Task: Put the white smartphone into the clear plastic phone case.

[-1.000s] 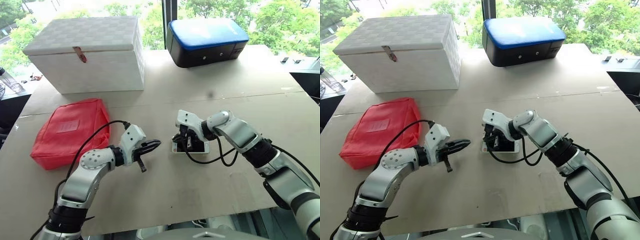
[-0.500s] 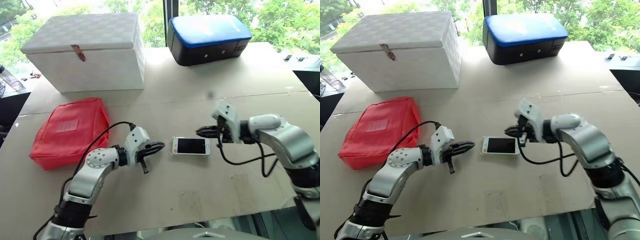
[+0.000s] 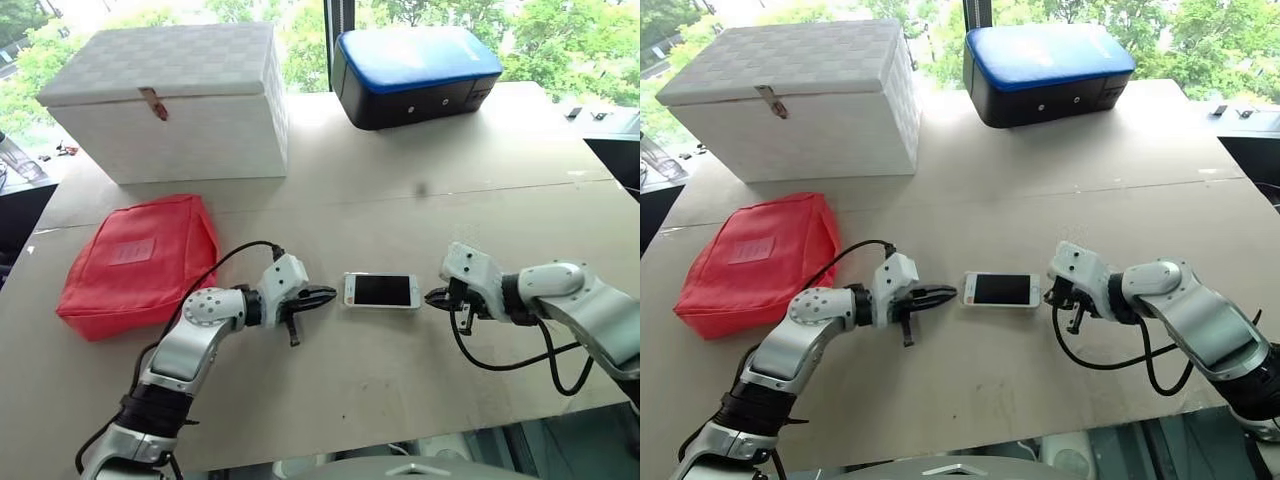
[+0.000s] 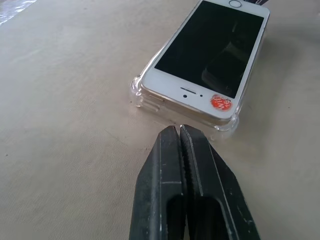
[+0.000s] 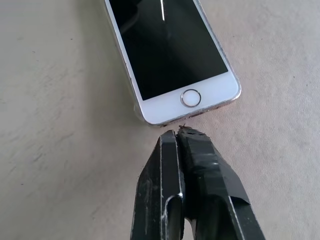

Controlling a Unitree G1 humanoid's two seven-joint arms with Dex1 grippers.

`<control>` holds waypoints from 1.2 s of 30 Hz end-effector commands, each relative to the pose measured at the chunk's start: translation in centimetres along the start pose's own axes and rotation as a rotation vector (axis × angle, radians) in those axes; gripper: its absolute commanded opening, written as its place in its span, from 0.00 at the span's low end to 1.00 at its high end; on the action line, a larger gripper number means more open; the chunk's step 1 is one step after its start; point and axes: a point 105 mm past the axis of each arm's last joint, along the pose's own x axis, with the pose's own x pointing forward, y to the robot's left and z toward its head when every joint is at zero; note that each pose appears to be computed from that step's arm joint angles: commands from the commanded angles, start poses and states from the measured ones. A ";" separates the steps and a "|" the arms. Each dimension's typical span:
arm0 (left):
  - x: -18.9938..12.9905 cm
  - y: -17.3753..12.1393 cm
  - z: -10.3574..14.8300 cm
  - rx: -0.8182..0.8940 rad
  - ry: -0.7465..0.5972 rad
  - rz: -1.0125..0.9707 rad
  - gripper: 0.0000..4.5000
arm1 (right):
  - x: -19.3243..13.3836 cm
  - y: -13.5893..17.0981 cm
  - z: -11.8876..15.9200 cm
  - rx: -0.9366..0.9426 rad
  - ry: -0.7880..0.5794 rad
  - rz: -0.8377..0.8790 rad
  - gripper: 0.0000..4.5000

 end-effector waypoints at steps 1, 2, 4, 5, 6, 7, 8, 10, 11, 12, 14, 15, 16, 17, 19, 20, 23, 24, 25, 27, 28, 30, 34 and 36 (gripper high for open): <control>0.2 0.0 1.0 0.024 -0.014 -0.013 0.02 | 0.1 -0.3 0.6 -0.040 0.002 -0.018 0.00; 0.2 0.0 1.1 0.025 -0.015 -0.014 0.02 | 0.2 -0.2 0.9 -0.041 -0.009 -0.014 0.00; 0.2 0.0 1.4 0.026 -0.018 -0.015 0.02 | 0.3 -0.1 1.4 -0.044 -0.025 -0.007 0.00; 0.3 -0.1 1.5 0.027 -0.020 -0.015 0.02 | 0.4 0.0 1.6 -0.050 -0.031 0.000 0.00; 0.3 -0.1 1.7 0.027 -0.022 -0.016 0.02 | 0.6 0.2 1.8 -0.059 -0.036 0.007 0.00; 0.4 -0.2 1.8 0.027 -0.024 -0.017 0.02 | 0.7 0.3 2.0 -0.067 -0.041 0.016 0.00; 0.5 -0.2 2.0 0.027 -0.026 -0.018 0.02 | 0.9 0.5 2.3 -0.079 -0.045 0.026 0.00; 0.6 -0.4 2.2 0.028 -0.028 -0.021 0.02 | 1.2 0.7 2.6 -0.103 -0.050 0.042 0.00; 0.7 -0.4 2.3 0.028 -0.029 -0.021 0.02 | 1.3 0.8 2.7 -0.111 -0.050 0.048 0.00; 0.7 -0.4 2.4 0.029 -0.030 -0.021 0.02 | 1.5 0.9 2.8 -0.118 -0.049 0.056 0.00; 0.7 -0.4 2.6 0.028 -0.032 -0.019 0.02 | 1.7 1.0 2.8 -0.127 -0.046 0.068 0.00; 0.7 -0.4 2.7 0.028 -0.033 -0.018 0.02 | 1.8 1.0 2.8 -0.130 -0.045 0.071 0.00; 0.7 -0.3 2.7 0.027 -0.033 -0.015 0.02 | 1.8 1.0 2.8 -0.132 -0.044 0.070 0.00; 0.6 -0.3 2.7 0.025 -0.033 -0.014 0.02 | 1.8 0.9 2.7 -0.132 -0.043 0.069 0.00; 0.6 -0.4 2.7 0.022 -0.032 -0.011 0.02 | 1.9 0.8 2.6 -0.131 -0.042 0.067 0.00; 0.6 -0.4 2.7 0.022 -0.031 -0.011 0.02 | 1.9 0.7 2.6 -0.132 -0.044 0.064 0.00; 0.4 -0.3 2.4 0.016 -0.018 0.001 0.02 | 1.7 0.2 2.8 -0.103 -0.071 0.036 0.00; 0.1 -0.1 2.1 0.014 -0.003 0.016 0.02 | 1.4 -0.2 2.7 -0.085 -0.076 0.016 0.00; -0.2 0.2 1.8 0.012 0.008 0.036 0.02 | 1.0 -0.6 2.4 -0.068 -0.076 -0.001 0.00; -0.8 0.8 1.7 0.008 0.008 0.074 0.02 | -0.1 -1.5 1.5 -0.030 -0.066 -0.047 0.00; -1.2 1.2 1.9 0.001 -0.007 0.099 0.02 | -0.8 -2.0 0.9 -0.007 -0.060 -0.069 0.00; -1.6 1.6 3.1 -0.009 -0.075 0.121 0.02 | -2.1 -2.6 0.5 0.042 -0.089 -0.098 0.00; -1.3 0.2 6.2 -0.069 -0.197 0.018 0.02 | -3.3 -2.1 2.3 0.101 -0.229 -0.068 0.00; -0.8 -0.3 6.3 -0.069 -0.179 -0.018 0.02 | -3.1 -2.0 2.6 0.111 -0.246 -0.063 0.00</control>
